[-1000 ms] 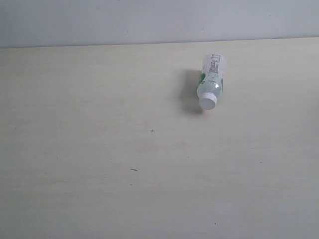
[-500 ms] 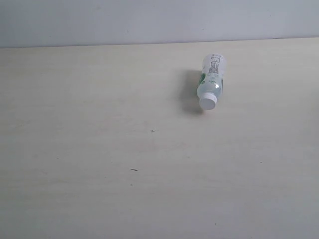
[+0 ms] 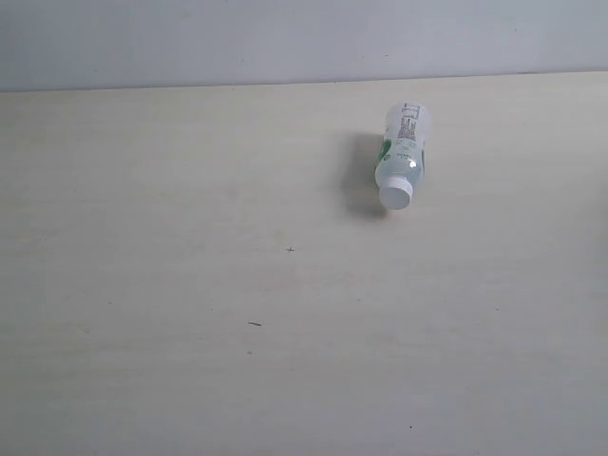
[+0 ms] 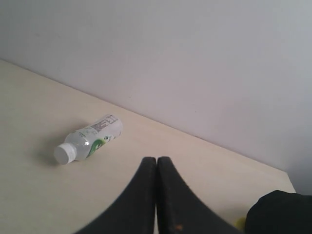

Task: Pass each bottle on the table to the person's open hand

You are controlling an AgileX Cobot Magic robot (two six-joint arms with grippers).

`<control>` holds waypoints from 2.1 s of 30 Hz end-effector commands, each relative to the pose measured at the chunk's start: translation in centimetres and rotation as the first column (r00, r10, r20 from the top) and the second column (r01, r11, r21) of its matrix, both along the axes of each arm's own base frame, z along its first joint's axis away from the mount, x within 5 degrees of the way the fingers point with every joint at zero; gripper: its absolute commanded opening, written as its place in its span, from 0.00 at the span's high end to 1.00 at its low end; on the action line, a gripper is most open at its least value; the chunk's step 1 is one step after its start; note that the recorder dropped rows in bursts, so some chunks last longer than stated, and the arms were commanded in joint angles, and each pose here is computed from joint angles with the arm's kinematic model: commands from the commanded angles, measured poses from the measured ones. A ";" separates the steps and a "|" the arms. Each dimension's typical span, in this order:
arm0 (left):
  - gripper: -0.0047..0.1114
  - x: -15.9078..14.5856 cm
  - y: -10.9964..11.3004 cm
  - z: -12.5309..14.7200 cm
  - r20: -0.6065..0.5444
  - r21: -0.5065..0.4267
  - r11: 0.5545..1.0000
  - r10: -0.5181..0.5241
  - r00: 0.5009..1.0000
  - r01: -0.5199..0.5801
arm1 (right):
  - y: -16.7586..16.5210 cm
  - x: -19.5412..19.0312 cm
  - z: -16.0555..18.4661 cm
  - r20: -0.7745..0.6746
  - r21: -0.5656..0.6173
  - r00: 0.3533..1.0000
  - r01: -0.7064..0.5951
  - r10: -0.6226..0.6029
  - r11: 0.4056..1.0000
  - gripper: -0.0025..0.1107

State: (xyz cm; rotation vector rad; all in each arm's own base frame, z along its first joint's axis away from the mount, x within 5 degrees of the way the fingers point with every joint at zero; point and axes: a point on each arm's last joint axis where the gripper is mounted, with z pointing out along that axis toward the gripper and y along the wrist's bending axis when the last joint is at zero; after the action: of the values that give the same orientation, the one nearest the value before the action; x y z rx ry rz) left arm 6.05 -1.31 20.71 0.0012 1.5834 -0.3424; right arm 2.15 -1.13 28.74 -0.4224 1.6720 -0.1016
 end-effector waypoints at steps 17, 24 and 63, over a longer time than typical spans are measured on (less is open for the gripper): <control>0.96 -0.1 0.0 0.1 0.011 -0.015 1.000 -0.001 1.000 0.001 | 0.2 0.0 0.0 0.009 0.034 1.000 -0.015 0.015 0.999 0.98; 0.96 -0.1 0.0 0.1 0.011 -0.015 1.000 -0.001 1.000 0.001 | 0.2 0.0 0.0 0.009 0.032 1.000 -0.015 0.015 0.999 0.98; 0.96 -0.1 0.0 0.1 0.011 -0.015 1.000 -0.001 1.000 0.001 | 0.7 -0.1 0.0 -0.007 0.133 0.998 -0.055 0.056 0.990 0.98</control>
State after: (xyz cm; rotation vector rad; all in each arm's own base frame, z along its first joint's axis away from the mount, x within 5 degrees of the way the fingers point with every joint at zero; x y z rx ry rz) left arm 6.05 -1.31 20.71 0.0012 1.5834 -0.3424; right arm 2.04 -0.57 28.77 -0.3841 1.6764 0.0262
